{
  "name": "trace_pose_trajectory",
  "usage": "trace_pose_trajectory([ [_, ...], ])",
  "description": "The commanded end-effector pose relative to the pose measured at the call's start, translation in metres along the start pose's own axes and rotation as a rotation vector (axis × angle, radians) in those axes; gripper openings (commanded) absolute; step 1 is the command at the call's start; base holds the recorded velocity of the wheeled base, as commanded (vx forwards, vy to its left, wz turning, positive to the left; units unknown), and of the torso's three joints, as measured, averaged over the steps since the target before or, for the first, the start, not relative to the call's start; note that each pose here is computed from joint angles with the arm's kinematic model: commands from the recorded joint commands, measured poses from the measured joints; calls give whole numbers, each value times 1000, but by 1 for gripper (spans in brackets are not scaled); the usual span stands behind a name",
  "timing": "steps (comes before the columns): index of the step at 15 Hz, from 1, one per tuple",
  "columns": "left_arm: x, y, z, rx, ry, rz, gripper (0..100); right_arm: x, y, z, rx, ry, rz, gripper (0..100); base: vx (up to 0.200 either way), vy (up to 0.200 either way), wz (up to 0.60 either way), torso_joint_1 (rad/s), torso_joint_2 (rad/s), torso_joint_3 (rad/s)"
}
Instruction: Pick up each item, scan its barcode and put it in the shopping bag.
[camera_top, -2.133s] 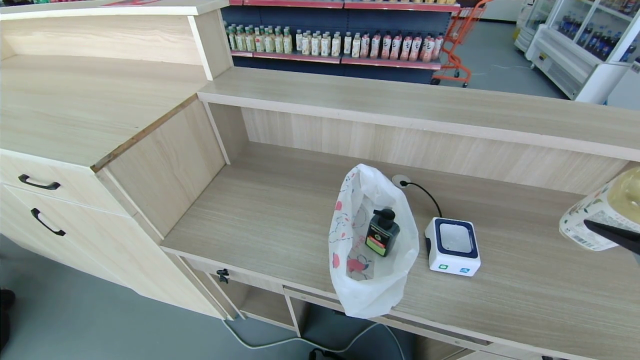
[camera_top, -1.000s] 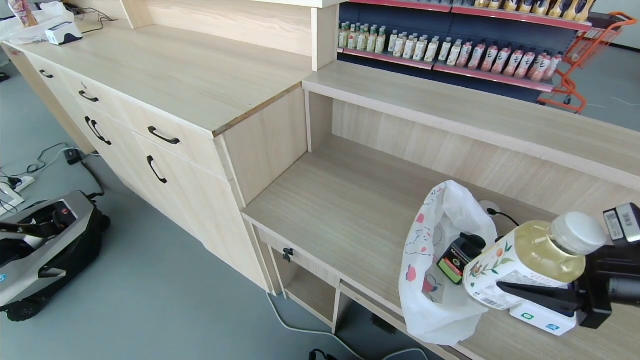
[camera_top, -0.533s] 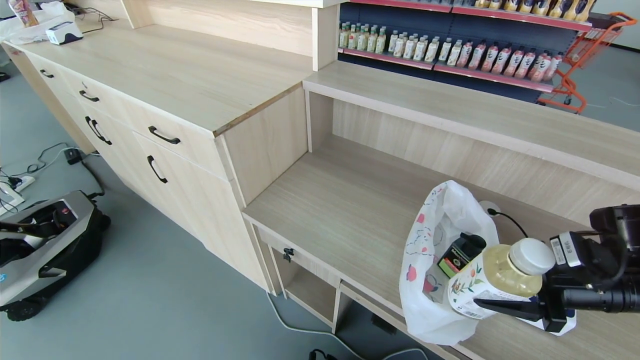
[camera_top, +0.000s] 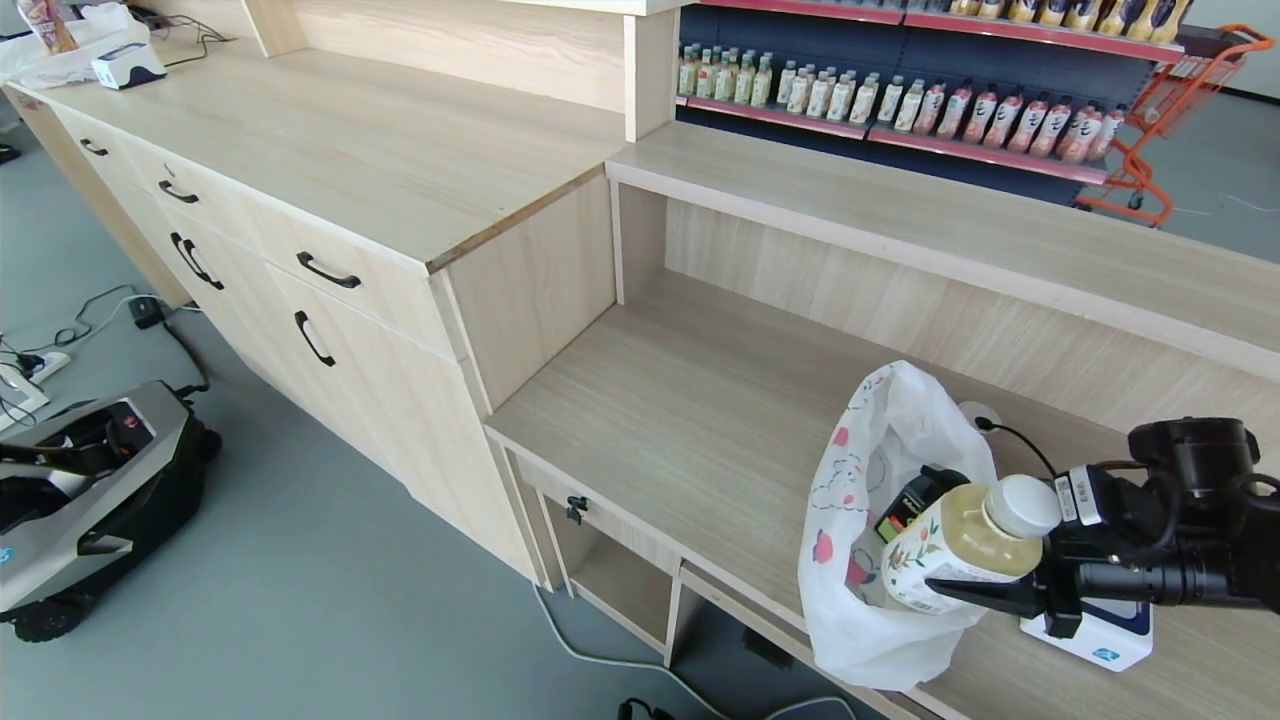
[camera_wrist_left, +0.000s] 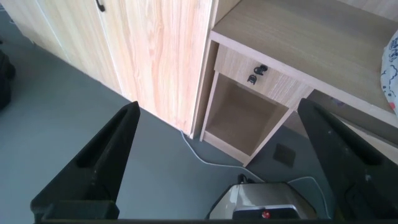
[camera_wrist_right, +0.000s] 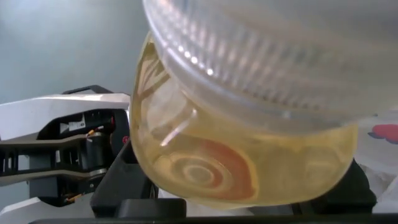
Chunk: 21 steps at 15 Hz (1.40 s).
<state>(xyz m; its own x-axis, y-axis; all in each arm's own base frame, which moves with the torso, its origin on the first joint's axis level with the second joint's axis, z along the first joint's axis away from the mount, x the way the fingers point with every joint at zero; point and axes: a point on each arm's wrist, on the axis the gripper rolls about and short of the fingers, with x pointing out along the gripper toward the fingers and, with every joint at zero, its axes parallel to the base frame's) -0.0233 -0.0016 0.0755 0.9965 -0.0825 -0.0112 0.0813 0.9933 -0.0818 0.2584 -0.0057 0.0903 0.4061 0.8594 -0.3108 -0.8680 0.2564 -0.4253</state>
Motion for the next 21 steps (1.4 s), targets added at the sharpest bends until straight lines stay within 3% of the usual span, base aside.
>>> trace_pose_trajectory([
  [1, 0, 0, 0, -2, -1, 0, 100, 6, 1, -14, 28, -7, 23, 0, 0, 0, 0, 0, 0, 0],
  [9, 0, 0, 0, 0, -1, 0, 100, 16, 8, -44, 7, 6, 49, 0, 0, 0, 0, 0, 0, 0],
  [21, 0, 0, 0, 0, -1, 0, 100, 24, 10, -64, 38, 16, 58, 0, 0, 0, 0, 0, 0, 0],
])
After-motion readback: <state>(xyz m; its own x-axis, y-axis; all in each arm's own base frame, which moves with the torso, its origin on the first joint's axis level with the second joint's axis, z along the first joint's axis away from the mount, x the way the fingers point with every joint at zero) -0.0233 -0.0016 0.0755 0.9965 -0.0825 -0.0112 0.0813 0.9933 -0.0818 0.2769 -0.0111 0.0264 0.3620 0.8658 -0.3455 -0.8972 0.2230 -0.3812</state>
